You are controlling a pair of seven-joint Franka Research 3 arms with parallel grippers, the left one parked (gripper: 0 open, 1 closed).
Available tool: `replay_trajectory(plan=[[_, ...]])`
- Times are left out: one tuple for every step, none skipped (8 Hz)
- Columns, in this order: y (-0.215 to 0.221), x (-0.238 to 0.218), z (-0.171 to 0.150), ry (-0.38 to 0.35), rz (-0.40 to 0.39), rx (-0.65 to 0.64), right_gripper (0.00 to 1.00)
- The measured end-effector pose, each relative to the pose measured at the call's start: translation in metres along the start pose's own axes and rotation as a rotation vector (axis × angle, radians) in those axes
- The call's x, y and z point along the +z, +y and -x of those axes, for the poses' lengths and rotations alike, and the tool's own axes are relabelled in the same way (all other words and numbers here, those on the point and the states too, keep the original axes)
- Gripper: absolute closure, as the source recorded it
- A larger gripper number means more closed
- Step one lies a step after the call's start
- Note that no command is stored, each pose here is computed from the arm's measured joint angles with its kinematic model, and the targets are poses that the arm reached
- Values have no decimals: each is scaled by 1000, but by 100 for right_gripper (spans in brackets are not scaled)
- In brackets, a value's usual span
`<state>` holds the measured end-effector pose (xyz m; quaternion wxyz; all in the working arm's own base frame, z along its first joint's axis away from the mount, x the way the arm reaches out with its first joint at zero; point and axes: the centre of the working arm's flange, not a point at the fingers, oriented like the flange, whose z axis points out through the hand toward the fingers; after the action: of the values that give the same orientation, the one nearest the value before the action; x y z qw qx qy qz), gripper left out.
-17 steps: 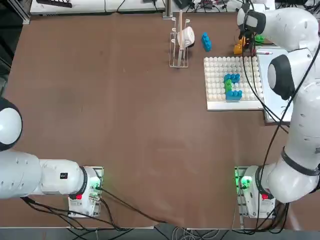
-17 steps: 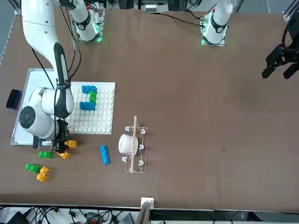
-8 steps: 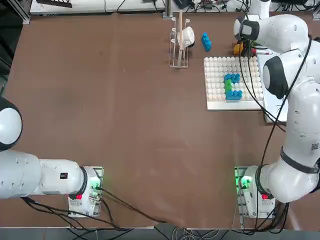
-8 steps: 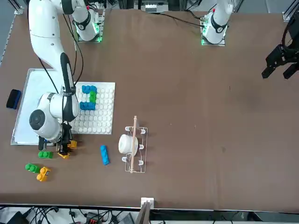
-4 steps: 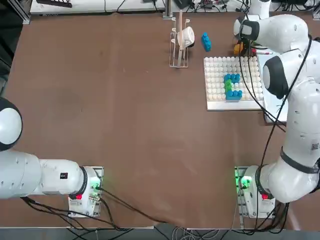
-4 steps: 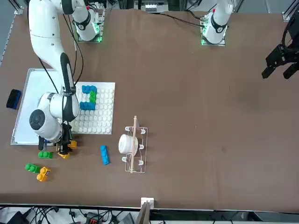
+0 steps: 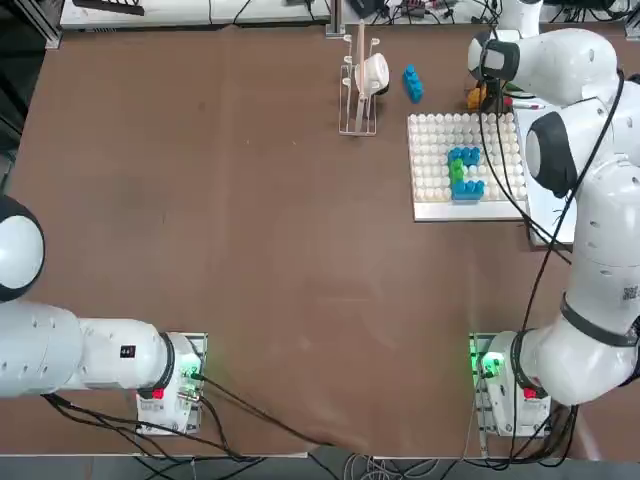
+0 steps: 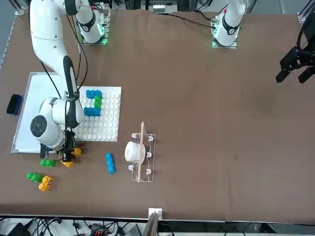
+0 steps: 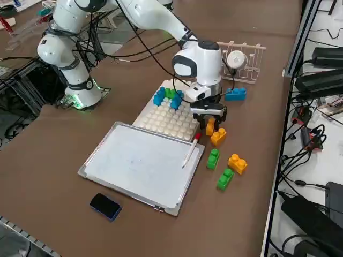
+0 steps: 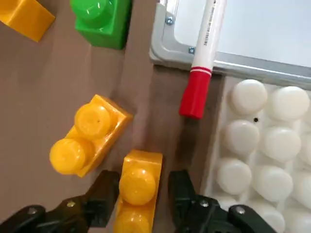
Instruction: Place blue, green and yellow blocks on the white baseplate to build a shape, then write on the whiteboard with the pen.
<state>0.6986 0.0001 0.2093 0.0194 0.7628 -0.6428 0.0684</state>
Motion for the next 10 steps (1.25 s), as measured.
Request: replay_trajectory(plan=[[0, 0, 0, 0, 0, 0, 38], [0, 0, 0, 0, 0, 0, 40], [0, 0, 0, 0, 0, 0, 46], [0, -2, 0, -1, -3, 0, 59], [-1, -3, 1, -1, -5, -1, 59], [-3, -6, 2, -1, -10, -4, 59], [-5, -11, 4, -4, -15, -9, 59], [-8, -21, 5, -12, -16, -38, 59], [-10, -37, 8, -26, -15, -92, 59], [-11, -59, 11, -50, -5, -163, 59]])
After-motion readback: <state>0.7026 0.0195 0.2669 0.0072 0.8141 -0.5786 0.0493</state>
